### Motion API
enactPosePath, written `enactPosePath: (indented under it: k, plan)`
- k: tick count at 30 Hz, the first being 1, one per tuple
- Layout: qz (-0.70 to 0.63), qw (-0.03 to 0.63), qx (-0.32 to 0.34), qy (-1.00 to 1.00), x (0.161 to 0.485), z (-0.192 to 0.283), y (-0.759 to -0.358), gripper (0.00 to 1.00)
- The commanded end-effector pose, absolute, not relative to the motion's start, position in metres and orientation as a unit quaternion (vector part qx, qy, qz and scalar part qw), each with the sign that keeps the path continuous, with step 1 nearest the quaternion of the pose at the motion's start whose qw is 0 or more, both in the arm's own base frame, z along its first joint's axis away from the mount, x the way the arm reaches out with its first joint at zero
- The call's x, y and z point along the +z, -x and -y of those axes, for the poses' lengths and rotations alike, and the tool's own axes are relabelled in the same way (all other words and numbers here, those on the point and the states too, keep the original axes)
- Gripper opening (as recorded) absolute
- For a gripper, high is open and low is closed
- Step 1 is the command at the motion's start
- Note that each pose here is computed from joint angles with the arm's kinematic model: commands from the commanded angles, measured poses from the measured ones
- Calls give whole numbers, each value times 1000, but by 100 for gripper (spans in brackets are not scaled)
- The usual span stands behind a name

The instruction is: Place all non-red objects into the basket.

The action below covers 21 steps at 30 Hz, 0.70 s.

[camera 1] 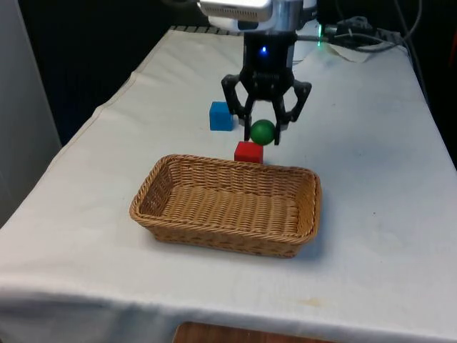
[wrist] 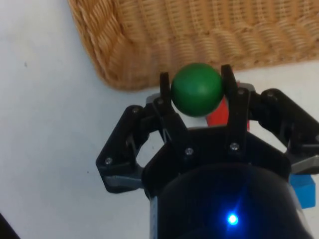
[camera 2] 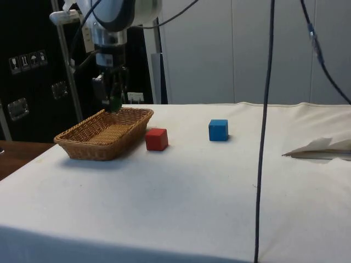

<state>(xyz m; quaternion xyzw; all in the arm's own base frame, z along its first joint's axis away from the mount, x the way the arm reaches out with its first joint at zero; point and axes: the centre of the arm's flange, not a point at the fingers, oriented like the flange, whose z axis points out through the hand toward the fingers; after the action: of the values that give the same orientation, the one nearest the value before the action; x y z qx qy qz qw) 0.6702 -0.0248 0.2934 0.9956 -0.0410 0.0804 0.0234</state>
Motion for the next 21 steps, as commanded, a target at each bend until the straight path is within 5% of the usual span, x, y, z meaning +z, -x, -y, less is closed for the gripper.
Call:
enactPosePath:
  k: [1, 21]
  plan:
    - [42, 19, 78, -996, 288, 23, -676, 0]
    - [58, 11, 89, -994, 225, 11, -730, 0]
